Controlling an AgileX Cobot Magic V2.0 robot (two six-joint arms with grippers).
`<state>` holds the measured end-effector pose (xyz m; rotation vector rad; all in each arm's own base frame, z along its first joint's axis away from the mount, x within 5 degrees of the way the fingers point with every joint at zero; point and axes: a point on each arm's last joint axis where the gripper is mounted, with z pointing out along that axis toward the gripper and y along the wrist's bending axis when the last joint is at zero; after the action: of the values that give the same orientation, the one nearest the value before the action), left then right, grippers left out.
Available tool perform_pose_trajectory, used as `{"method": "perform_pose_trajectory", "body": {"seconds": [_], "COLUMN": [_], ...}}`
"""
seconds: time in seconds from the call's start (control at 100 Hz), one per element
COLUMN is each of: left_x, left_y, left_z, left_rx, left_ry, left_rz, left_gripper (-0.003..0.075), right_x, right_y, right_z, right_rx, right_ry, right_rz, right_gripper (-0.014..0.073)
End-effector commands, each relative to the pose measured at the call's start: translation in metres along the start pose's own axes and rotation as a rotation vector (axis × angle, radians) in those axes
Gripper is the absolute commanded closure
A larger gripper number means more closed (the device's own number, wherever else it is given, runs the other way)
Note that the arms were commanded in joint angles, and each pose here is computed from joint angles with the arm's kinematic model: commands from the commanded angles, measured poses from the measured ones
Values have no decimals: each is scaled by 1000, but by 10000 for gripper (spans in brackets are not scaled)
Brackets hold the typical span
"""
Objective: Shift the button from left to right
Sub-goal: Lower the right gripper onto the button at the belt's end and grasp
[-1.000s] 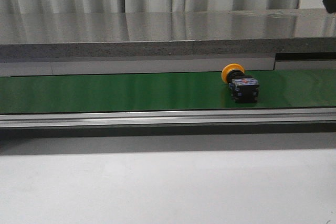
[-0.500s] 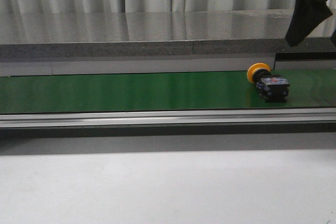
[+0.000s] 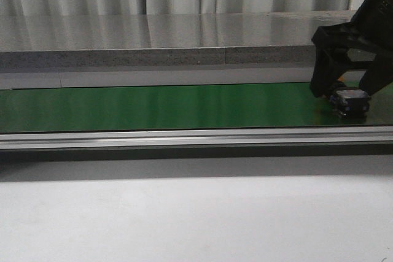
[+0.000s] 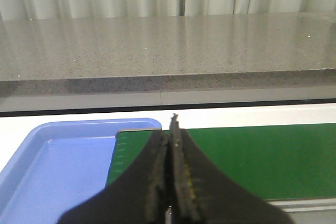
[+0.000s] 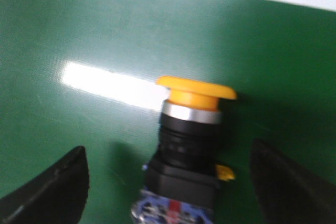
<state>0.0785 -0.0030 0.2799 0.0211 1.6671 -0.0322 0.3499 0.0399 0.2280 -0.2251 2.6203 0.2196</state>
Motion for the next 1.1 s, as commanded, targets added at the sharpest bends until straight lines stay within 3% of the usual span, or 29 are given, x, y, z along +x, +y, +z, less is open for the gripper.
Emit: {"method": "perform_pose_trajectory", "body": {"seconds": [0.0,0.07,0.22,0.3,0.88,1.09], "left_x": [-16,-16,-16,-16,-16,-16], "left_y": [0,0,0,0,0,0], "left_z": [-2,-2,-2,-2,-2,-2], "left_rx": [-2,-2,-2,-2,-2,-2], "left_ry": [-104,-104,-104,-104,-104,-104], "left_rz": [-13,-13,-13,-13,-13,-13], "left_gripper": [741,741,741,741,741,741], "right_x": [-15,-14,-13,-11,-20,-37], "right_y": [1,1,2,2,0,-23], "right_z": [-16,-15,-15,-15,-35,-60], "right_rx": [12,10,4,2,28,82], "right_ry": [-100,-93,-72,-56,1,-40], "right_rz": [-20,-18,-16,-19,-91,-69], "right_gripper": [-15,41,273,346,356,356]}}
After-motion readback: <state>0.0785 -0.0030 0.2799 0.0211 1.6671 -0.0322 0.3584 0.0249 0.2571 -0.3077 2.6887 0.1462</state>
